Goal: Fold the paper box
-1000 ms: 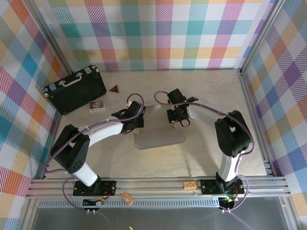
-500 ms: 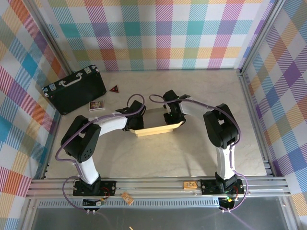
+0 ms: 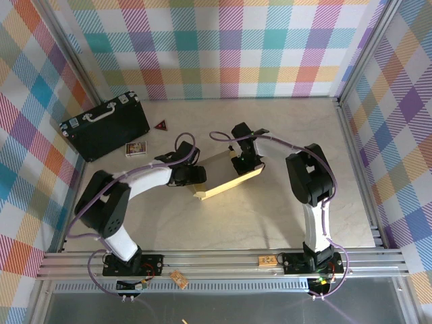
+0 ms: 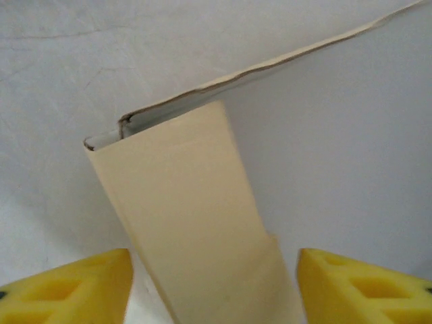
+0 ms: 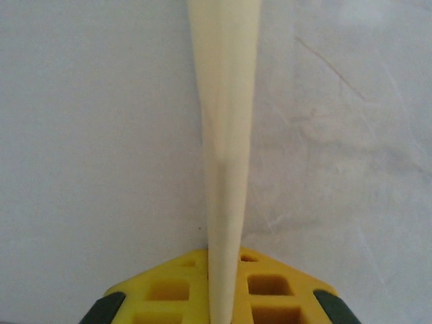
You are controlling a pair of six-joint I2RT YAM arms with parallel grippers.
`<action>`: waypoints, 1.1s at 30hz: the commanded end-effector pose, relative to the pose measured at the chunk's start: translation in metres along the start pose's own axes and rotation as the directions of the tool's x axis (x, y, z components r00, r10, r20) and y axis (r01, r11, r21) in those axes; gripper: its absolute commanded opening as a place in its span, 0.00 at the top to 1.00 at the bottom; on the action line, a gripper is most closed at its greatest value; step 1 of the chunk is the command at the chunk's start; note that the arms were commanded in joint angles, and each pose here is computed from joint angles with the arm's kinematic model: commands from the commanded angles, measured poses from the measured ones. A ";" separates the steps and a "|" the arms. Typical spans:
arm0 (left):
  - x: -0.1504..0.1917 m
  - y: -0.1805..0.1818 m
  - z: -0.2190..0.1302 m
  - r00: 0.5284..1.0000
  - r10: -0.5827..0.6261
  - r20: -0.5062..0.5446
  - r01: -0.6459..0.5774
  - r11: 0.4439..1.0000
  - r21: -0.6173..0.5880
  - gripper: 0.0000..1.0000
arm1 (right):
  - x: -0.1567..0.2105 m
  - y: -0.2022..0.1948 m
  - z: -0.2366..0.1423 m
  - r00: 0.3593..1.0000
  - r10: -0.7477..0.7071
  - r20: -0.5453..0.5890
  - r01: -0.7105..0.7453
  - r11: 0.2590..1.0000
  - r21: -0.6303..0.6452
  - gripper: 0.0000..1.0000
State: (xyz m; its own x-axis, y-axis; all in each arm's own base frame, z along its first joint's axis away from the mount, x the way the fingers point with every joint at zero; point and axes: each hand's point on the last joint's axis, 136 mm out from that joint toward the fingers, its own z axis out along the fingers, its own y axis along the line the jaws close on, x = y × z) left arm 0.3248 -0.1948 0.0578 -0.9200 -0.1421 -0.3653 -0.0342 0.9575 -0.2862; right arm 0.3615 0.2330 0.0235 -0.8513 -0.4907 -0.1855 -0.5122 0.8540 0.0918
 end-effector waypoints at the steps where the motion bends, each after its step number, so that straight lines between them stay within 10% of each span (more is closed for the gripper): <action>1: -0.002 -0.001 -0.031 0.999 -0.039 0.013 0.037 0.995 0.094 0.30 | 0.000 0.003 0.002 0.981 -0.196 -0.016 0.194 0.979 -0.067 0.94; 15: -0.020 0.047 -0.117 0.962 -0.112 0.248 0.074 0.984 0.159 0.23 | -0.028 0.025 0.005 0.594 -0.799 0.089 0.801 0.579 -0.153 0.81; 19: -0.008 0.045 -0.096 0.975 -0.118 0.190 0.082 0.979 0.188 0.23 | -0.045 0.036 0.004 0.522 -0.848 0.091 0.851 0.511 -0.118 0.50; 25: -0.011 0.041 -0.086 0.980 -0.088 0.180 0.051 0.979 0.199 0.22 | -0.085 0.035 -0.078 0.499 -0.857 0.127 0.857 0.510 0.073 0.25; 33: -0.050 0.011 -0.058 0.979 0.044 0.199 -0.088 0.972 0.217 0.20 | -0.094 0.064 -0.215 0.447 -0.837 0.316 0.797 0.533 0.284 0.23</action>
State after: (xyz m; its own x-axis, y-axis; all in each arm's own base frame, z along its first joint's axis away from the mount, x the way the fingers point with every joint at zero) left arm 0.3212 -0.1411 0.1101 -0.8498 -0.2155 -0.4810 0.0195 0.8991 -0.4373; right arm 0.4003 0.2941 0.1959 0.0618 -0.9175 -0.3930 -0.9491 0.0678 -0.3075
